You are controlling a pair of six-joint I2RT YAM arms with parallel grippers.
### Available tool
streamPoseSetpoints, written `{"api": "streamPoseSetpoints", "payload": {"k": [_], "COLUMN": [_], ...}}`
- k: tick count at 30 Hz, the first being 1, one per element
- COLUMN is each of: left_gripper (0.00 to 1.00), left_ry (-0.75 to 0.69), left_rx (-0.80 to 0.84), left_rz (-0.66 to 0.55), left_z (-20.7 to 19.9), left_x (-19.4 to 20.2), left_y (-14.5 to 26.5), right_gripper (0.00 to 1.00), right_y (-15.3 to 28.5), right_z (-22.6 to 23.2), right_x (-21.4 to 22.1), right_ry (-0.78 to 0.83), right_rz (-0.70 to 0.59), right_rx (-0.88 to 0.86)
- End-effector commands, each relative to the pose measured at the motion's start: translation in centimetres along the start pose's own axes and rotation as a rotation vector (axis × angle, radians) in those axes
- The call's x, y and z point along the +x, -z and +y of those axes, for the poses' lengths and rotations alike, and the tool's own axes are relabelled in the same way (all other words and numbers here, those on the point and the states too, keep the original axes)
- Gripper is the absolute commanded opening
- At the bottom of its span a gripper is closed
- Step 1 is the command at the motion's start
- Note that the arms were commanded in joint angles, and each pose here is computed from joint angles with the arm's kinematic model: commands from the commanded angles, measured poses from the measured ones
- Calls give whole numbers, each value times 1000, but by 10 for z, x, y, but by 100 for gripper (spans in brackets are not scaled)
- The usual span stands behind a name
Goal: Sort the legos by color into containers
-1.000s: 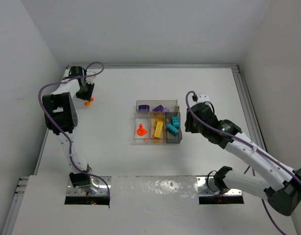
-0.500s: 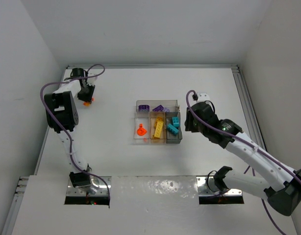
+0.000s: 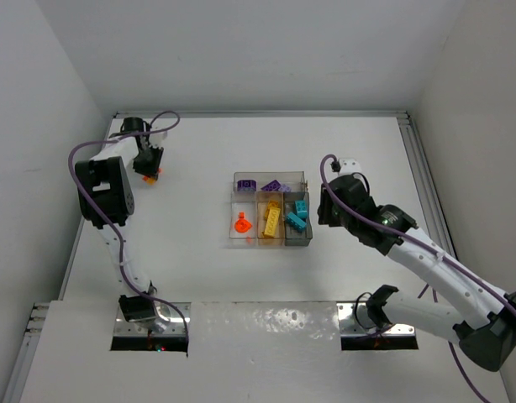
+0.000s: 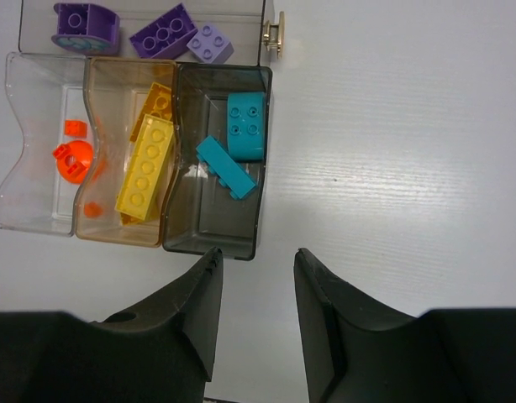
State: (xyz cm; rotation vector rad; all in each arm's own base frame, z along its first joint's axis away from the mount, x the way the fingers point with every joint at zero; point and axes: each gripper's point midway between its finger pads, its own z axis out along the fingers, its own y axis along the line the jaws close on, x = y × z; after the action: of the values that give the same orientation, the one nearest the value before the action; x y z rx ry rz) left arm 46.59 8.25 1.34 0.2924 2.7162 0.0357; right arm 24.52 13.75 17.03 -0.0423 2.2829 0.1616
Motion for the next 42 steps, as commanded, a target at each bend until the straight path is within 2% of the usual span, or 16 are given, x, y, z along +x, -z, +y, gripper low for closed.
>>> {"api": "streamPoseSetpoints", "payload": {"k": [1,8,11,14,15,17,18,21,23,26,30,36,39,40,42], "left_gripper": [0,0,0,0,0,0,0,0,0,0,1,13,27,39,50], "left_ry": [-12,-14,-61,-154,-237,-318,-406,-536,-564,-589,-582,-539,-529,-530,-533], "left_rx": [27,29,77,168,223,322,387,560,659,722,766,787,748,729,717], "left_rz": [-48,-113,-150,-227,-235,-229,-248,-243,-223,-197,-193,-244,-245,-230,-221], "left_z": [-9,-12,-35,-92,-135,-188,-233,-313,-352,-389,-418,-434,-433,-432,-432], "left_x": [-13,-33,-45,-59,-62,-52,-48,-24,-8,7,19,10,3,3,-2], "left_y": [28,69,103,150,157,167,181,197,197,189,173,152,139,131,133], "right_gripper": [39,39,39,39,39,39,39,39,39,39,39,39,39,39,39], "right_y": [10,13,13,11,10,6,5,5,6,8,11,16,17,17,18], "right_z": [2,1,2,5,5,9,10,12,12,8,4,-3,-4,-4,-4], "right_x": [-19,-20,-21,-22,-22,-22,-22,-24,-22,-20,-18,-14,-14,-15,-15], "right_ry": [-13,-27,-34,-42,-43,-46,-45,-44,-41,-43,-62,-67,-67,-69,-66], "right_rz": [-59,-68,-77,-84,-83,-79,-76,-72,-66,-70,-82,-79,-82,-84,-86], "right_rx": [-10,-8,-16,-27,-27,-37,-37,-42,-46,-32,-31,-13,-13,-11,-11]}}
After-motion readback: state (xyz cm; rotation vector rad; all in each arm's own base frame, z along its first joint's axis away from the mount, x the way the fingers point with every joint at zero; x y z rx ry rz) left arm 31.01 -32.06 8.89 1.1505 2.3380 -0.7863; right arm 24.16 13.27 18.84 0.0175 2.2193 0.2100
